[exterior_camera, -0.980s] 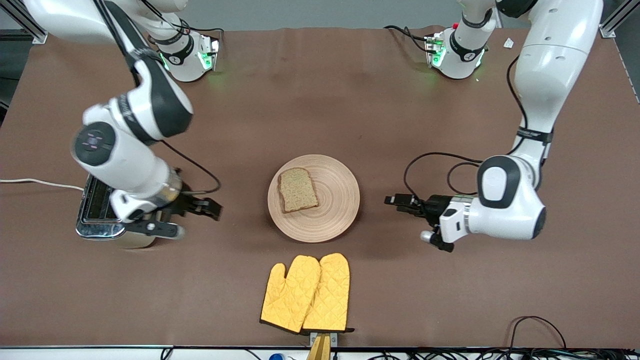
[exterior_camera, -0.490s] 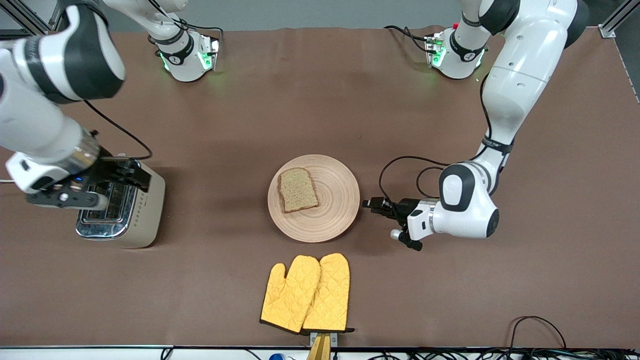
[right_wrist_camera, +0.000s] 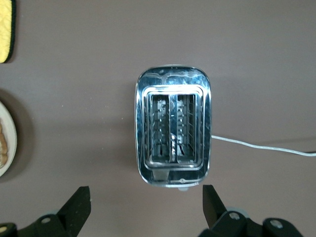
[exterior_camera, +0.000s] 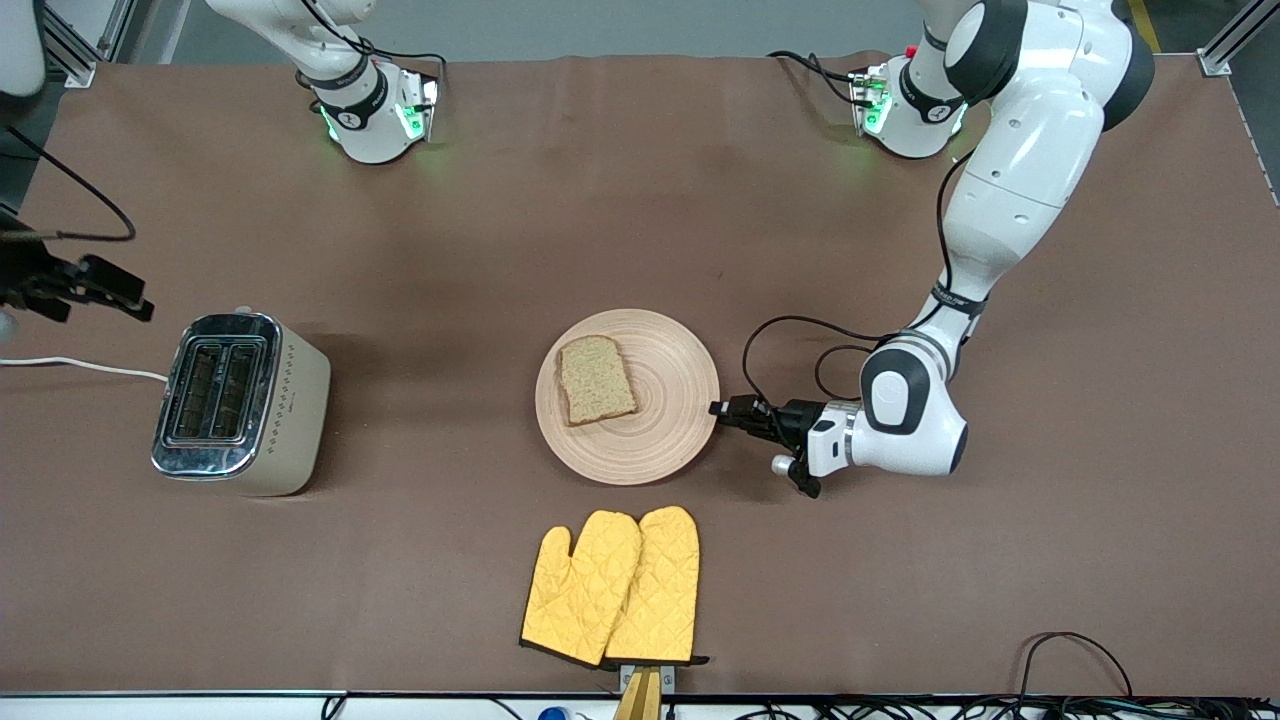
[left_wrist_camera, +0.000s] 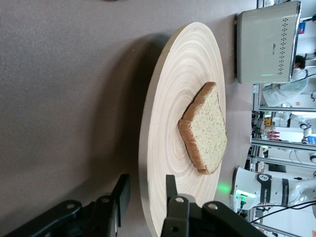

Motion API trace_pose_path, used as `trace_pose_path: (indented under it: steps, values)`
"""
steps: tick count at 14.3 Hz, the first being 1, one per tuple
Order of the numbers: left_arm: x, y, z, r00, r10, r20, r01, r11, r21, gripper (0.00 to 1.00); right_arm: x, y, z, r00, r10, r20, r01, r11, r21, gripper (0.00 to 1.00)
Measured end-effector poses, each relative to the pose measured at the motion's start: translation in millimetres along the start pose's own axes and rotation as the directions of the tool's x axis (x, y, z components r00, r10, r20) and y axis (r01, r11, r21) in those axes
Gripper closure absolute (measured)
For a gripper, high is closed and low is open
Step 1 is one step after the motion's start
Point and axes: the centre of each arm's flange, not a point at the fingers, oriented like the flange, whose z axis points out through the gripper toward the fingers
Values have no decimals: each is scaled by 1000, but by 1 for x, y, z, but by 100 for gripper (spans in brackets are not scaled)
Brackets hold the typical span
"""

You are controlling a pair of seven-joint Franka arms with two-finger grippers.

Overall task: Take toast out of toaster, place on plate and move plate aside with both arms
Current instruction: 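Retract the right arm to rest while the left gripper grips the plate rim, then slide the wooden plate with the toast away from the toaster with the left gripper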

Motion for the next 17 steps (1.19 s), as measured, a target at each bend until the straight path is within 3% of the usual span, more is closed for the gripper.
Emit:
trace_pose_path:
  steps: [3,5,7,12,17]
  values:
    - [-2,-8,9,1000,-7,-8,7,1000,-2,66,-21,-4,-32,1000,-5,-28,5,1000,0,0]
    - [-1,-4,11,1000,-7,-13,7,1000,-13,84,-24,-4,-40,999,-5,-44,5,1000,-1,0]
    - [1,-1,12,1000,-6,-18,6,1000,-18,89,-24,-4,-51,998,-4,-57,3,1000,-2,0]
    - [11,12,3,998,-11,-66,11,1000,-4,90,-31,-4,-65,999,5,-34,-4,1000,11,0]
    - [40,77,-80,973,-120,-197,123,992,6,90,-32,-3,-63,998,66,-17,-66,997,27,0]
